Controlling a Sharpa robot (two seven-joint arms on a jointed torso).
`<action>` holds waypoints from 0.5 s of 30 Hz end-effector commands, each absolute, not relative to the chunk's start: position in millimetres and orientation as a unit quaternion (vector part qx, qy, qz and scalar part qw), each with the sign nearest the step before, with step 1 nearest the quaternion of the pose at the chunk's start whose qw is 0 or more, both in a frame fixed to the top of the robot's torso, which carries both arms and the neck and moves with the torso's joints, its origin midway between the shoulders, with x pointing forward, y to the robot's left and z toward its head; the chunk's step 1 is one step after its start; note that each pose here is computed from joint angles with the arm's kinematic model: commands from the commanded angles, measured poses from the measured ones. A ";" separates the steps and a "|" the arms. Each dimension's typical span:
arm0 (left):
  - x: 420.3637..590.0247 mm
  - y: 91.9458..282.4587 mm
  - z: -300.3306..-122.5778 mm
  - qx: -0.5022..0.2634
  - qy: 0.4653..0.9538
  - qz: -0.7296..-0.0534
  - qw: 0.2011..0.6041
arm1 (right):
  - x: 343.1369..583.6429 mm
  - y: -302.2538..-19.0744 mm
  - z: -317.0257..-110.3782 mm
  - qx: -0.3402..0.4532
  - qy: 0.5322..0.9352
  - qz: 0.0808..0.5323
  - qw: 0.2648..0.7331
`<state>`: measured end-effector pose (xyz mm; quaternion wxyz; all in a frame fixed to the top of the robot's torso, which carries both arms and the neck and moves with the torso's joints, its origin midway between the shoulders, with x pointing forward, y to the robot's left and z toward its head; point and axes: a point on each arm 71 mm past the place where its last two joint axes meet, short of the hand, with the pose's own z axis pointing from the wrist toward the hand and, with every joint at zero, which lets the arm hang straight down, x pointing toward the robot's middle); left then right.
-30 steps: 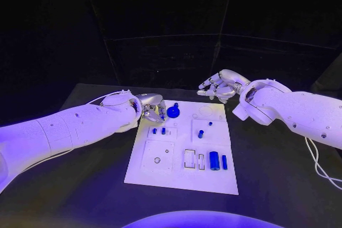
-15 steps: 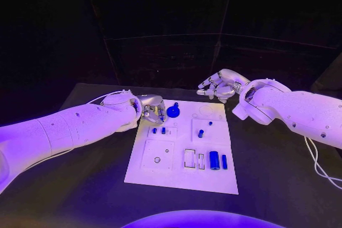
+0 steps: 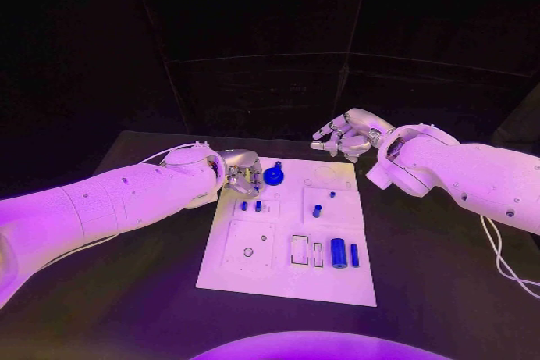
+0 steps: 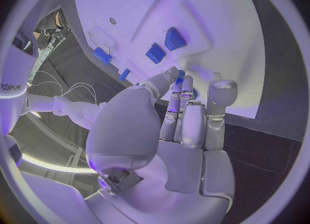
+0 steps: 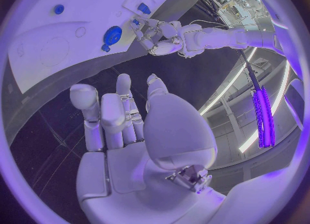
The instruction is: Assemble the parts on the task board
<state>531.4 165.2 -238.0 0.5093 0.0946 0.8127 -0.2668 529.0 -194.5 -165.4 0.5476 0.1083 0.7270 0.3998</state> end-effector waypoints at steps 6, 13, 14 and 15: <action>530.4 164.2 -241.1 0.095 0.823 -0.263 0.495 | 529.1 -194.1 -163.4 0.106 0.723 0.403 0.551; 530.8 165.1 -241.3 0.094 0.823 -0.261 0.496 | 529.1 -194.4 -163.5 0.106 0.723 0.403 0.551; 530.8 165.1 -241.1 0.093 0.823 -0.261 0.496 | 529.2 -194.4 -163.5 0.106 0.723 0.403 0.551; 530.9 165.1 -241.0 0.093 0.822 -0.262 0.497 | 529.2 -194.3 -163.5 0.106 0.723 0.403 0.551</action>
